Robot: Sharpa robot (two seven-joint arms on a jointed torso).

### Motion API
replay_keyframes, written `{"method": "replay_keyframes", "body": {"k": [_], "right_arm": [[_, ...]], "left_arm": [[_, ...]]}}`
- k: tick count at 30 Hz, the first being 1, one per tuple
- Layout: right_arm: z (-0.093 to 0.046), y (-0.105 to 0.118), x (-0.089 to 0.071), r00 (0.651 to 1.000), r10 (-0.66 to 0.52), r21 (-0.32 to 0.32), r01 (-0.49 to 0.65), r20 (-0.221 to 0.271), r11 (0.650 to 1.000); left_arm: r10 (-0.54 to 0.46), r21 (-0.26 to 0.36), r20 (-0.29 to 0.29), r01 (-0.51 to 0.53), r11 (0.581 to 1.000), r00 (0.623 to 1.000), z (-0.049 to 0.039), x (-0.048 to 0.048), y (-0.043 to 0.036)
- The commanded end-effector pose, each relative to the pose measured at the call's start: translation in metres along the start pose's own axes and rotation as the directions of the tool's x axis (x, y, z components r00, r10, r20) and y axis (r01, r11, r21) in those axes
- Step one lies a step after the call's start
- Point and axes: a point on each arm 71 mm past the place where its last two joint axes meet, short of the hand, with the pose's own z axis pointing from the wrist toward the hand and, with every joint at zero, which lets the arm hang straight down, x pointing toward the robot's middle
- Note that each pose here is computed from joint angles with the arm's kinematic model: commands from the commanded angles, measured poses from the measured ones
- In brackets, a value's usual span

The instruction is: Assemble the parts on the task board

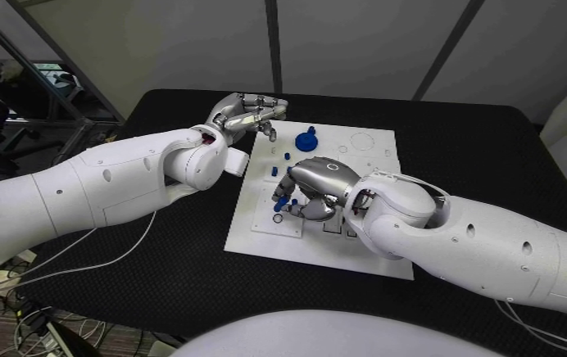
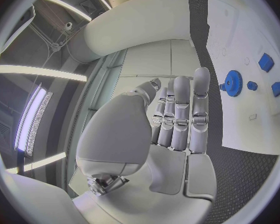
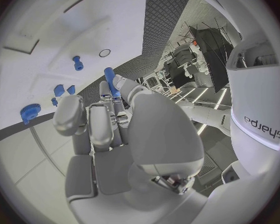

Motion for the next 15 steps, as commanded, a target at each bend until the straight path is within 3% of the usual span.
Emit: {"method": "replay_keyframes", "body": {"k": [1,15], "right_arm": [[0.002,0.001,0.004,1.000,-0.020,-0.028,0.019,-0.018,0.999],[0.008,-0.003,0.018,0.997,-0.040,-0.016,0.039,-0.068,0.999]], "left_arm": [[-0.007,0.006,-0.012,0.007,1.000,1.000,0.0008,0.0016,-0.0014],[-0.010,0.008,-0.021,0.011,1.000,1.000,0.0011,0.0046,-0.0016]]}}
